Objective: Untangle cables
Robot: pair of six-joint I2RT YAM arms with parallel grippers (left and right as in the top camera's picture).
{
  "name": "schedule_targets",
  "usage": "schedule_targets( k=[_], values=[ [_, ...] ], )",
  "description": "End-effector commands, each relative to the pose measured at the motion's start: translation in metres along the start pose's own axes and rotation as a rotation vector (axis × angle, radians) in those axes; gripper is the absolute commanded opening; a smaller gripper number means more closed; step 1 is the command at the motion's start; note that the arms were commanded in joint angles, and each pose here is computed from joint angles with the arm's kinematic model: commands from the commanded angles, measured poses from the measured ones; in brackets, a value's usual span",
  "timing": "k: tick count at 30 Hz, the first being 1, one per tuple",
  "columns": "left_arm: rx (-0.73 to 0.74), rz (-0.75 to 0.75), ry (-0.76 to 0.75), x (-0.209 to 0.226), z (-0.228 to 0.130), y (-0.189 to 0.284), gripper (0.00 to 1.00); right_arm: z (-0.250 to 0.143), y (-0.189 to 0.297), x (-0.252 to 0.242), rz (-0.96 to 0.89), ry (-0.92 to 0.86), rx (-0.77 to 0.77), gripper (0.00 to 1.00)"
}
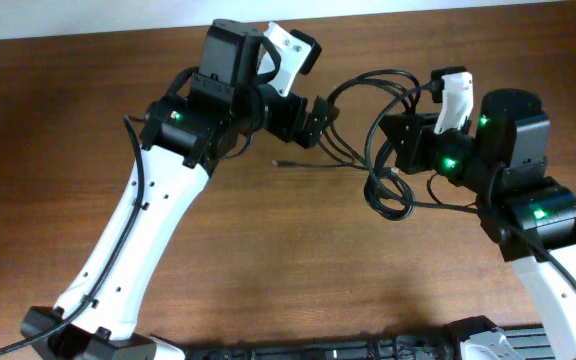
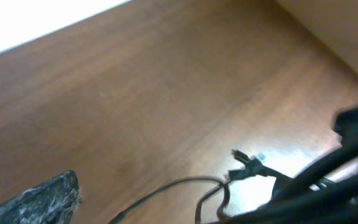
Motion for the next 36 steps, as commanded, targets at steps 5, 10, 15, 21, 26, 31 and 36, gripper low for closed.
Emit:
schedule_targets(
  k=[5,10,15,21,26,31,36],
  values=[
    [0.022,-0.140,-0.087,-0.016,-0.005,0.015,0.99,0.003,-0.012,-0.011,-0.064,-0.195,-0.008,0.04],
    [0.064,-0.153,-0.141,-0.018,-0.013,0.016,0.99,0.004,-0.012,-0.014,-0.077,-0.248,-0.015,0.04],
    [0.062,-0.154,-0.156,-0.018,-0.012,0.017,0.86,0.009,-0.006,-0.029,-0.121,-0.377,-0.041,0.04],
    [-0.022,-0.392,-0.218,-0.038,-0.008,0.021,0.89,0.024,-0.002,-0.025,-0.008,-0.499,-0.089,0.04],
    [-0.018,-0.423,-0.233,-0.049,-0.008,0.019,0.89,0.037,-0.001,-0.011,0.117,-0.452,-0.123,0.04],
    [0.002,-0.440,-0.173,-0.059,-0.006,0.015,0.86,0.046,0.001,-0.006,0.164,-0.445,-0.164,0.04],
    [0.019,-0.393,-0.015,-0.065,0.000,0.010,0.85,0.050,0.003,-0.001,0.206,-0.418,-0.181,0.04]
  ],
)
Point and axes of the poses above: each gripper's point midway between its finger pads, its own y axis back along the fingers, its own x axis along the line the jaws close on, z = x × y, the point moved 9 cm from there along y, back along the fingers, and after that the axes turned 7 degrees about -y, right-handed, at the moved point
